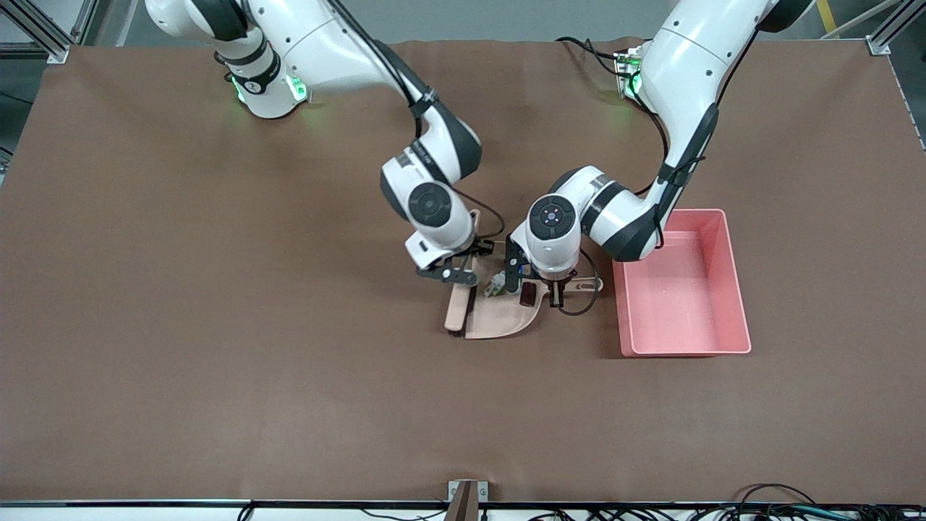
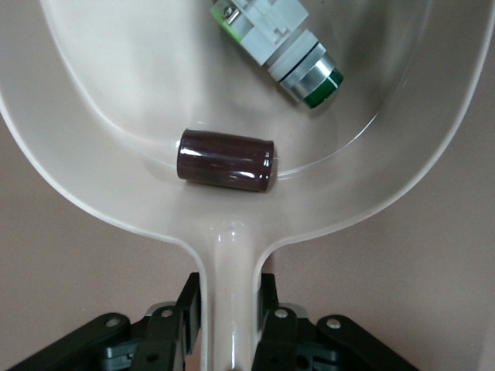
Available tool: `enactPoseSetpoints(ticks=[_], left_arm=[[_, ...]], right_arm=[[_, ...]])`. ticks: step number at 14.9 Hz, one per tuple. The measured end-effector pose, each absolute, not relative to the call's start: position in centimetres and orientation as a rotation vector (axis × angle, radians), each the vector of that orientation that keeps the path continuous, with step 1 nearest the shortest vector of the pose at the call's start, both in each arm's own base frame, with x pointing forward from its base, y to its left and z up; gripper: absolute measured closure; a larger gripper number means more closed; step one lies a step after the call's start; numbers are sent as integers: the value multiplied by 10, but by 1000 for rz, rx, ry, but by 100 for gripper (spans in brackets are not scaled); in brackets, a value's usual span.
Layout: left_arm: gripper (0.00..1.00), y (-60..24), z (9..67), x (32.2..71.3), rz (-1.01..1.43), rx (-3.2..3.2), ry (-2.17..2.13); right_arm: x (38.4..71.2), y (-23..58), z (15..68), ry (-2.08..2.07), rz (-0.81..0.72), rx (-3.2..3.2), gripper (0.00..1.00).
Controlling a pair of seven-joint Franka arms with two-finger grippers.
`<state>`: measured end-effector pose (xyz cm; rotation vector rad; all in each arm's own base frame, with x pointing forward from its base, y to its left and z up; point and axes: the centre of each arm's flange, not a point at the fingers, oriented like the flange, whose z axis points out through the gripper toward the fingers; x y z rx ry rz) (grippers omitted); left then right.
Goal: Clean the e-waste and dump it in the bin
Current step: 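Lift the dustpan with the left gripper while the right gripper returns the brush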
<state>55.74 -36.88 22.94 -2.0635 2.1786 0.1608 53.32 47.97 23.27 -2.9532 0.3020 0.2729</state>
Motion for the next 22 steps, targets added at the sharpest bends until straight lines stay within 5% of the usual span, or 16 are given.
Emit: enactPoseSetpoints(ticks=[7, 12, 22], left_arm=[[67, -372, 231, 557, 151, -2063, 2184], [67, -385, 243, 559, 57, -2058, 2204], [67, -309, 352, 614, -89, -2230, 2033]], right_arm=[[545, 367, 277, 345, 274, -2933, 74], [532, 212, 320, 298, 197, -2957, 74], [494, -43, 295, 230, 247, -3101, 74]])
